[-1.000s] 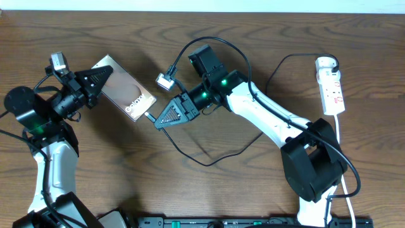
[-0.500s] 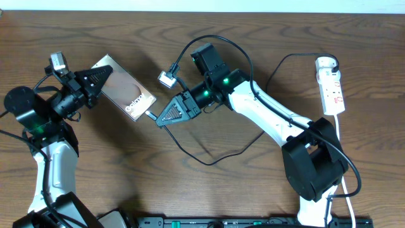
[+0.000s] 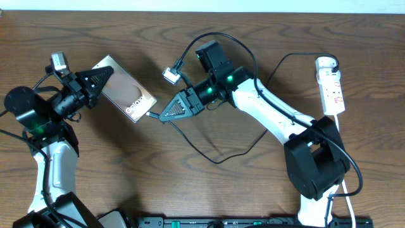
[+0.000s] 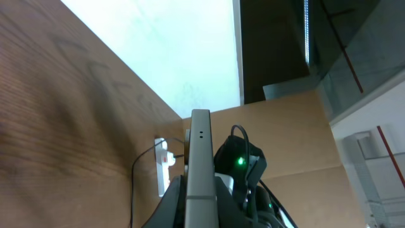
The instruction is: Plug charger to phone and switch on socket
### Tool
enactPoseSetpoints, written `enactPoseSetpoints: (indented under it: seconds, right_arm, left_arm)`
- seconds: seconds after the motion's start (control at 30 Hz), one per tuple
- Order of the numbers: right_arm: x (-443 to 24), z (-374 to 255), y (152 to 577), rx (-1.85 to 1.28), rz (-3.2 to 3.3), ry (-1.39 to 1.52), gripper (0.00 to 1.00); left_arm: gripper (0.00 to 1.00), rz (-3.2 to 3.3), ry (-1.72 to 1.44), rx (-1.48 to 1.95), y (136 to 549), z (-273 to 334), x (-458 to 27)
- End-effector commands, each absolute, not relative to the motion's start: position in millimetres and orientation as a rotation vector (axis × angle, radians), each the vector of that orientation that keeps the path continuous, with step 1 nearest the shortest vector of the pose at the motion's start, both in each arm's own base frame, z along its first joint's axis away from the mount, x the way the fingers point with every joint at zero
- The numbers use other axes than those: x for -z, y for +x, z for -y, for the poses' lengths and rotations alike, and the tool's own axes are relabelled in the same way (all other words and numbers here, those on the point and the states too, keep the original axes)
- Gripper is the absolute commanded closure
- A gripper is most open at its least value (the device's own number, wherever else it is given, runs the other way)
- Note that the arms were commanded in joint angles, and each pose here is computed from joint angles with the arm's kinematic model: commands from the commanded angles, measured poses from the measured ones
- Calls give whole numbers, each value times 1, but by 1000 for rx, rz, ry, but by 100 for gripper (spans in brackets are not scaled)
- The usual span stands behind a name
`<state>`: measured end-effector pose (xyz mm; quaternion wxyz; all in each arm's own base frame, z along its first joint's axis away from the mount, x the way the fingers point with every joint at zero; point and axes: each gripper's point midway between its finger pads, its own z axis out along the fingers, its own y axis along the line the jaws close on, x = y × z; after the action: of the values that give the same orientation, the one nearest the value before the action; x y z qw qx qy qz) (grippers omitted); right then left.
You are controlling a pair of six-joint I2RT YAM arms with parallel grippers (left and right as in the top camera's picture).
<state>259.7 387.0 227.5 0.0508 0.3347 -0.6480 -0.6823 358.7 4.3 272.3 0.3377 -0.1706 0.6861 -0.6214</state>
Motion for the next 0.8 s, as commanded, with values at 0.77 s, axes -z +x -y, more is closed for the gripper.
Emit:
enactPoseSetpoints:
  seconds: [0.77]
  right_arm:
    - [-231,-397,269,2050,2043,971,99]
  left_arm:
    - [93,-1772,-415,1591,367,10,-280]
